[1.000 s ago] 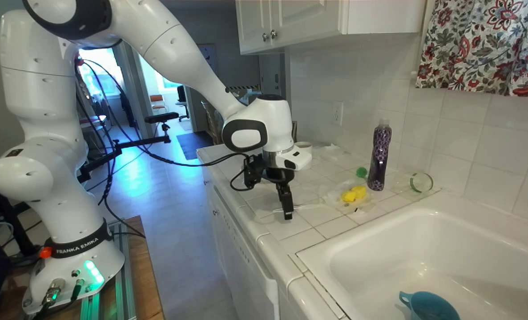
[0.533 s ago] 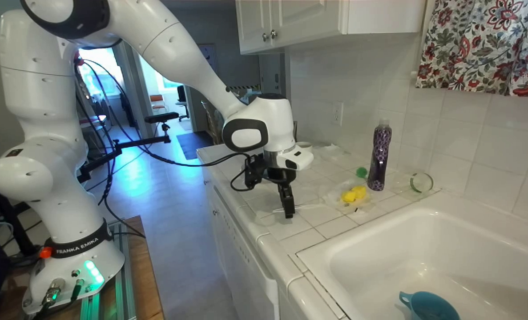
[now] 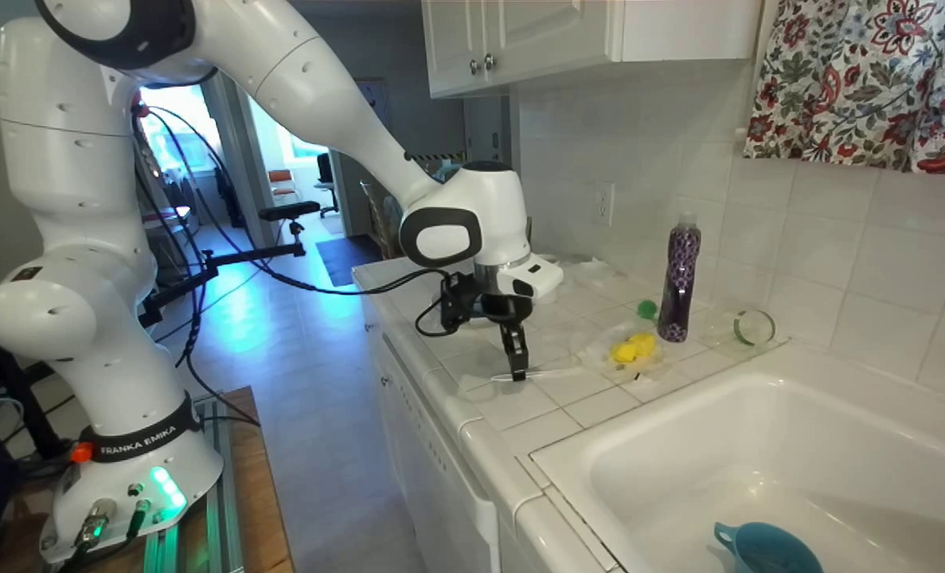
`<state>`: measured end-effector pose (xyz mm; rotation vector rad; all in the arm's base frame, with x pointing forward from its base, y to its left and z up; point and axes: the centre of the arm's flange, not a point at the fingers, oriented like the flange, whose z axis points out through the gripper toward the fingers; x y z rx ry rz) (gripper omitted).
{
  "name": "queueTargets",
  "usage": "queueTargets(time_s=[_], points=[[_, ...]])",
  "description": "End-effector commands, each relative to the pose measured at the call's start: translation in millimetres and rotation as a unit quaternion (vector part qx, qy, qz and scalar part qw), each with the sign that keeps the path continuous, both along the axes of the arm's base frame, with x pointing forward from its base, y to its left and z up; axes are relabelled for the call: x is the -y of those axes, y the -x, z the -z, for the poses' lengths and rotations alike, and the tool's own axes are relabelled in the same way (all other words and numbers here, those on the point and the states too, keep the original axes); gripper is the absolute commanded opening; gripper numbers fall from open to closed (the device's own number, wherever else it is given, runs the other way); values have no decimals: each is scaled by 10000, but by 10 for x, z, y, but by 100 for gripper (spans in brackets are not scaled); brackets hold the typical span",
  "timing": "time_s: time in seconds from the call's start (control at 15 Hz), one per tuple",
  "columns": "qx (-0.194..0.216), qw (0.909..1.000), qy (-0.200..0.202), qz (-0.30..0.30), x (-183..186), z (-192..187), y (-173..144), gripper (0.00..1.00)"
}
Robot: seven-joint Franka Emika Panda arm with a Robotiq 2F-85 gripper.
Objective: Put the plastic knife on the white plate
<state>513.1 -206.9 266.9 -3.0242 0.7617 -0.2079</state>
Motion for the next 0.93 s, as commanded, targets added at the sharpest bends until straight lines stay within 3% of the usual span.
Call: queueTargets(time_s=[0.0,0.6,0.87], points=[[-89,9999,53,73,21,42,-14,0],[495,9983,186,240,-207,-619,214,3],[770,9969,16,159,-490,-886,247,3]])
